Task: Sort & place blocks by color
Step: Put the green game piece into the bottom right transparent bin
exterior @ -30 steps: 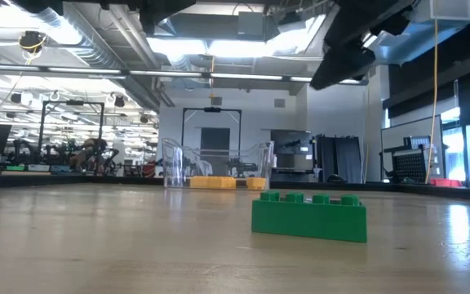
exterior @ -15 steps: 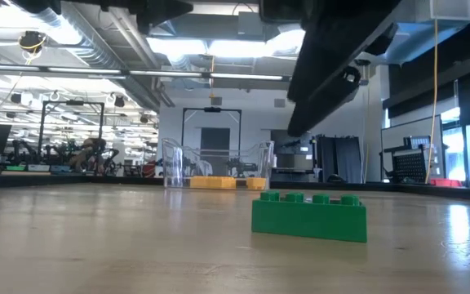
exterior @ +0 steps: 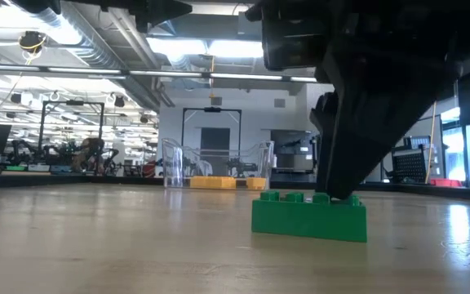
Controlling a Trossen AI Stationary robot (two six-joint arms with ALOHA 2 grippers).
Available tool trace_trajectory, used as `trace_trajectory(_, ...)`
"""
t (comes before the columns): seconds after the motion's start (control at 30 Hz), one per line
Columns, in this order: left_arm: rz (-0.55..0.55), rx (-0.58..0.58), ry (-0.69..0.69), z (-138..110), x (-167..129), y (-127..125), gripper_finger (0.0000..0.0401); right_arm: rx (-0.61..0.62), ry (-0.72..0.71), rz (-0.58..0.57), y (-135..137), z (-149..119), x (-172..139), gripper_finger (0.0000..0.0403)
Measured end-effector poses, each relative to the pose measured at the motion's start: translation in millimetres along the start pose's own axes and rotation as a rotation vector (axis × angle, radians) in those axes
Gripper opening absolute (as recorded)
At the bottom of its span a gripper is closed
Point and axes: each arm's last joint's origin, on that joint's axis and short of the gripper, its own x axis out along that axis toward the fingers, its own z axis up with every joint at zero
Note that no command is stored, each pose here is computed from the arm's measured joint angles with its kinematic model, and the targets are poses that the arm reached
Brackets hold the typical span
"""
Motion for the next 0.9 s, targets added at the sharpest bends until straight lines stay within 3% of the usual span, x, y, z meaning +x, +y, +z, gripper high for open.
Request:
trace_trajectory(0.57, 0.05, 0.0, 0.0, 0.2, -0.1, 1.5, 0.024, -0.14, 0.014, -0.075, -2.1, -6.7, 23.4, 0.0287)
trace_trajectory(0.67, 0.05, -0.002, -0.003, 0.6, -0.1, 1.5, 0.024, -0.197, 0.017, -0.09, -3.1, -7.3, 21.8, 0.025)
trace_trajectory(0.8, 0.051, -0.002, -0.003, 0.5, -0.1, 1.6, 0.024, -0.298, 0.056, -0.122, -5.5, -11.1, 20.8, 0.0147)
trace_trajectory(0.9, 0.051, -0.003, -0.002, 0.5, -0.1, 1.6, 0.024, -0.383, 0.089, -0.143, -7.6, -13.5, 18.9, 0.0143)
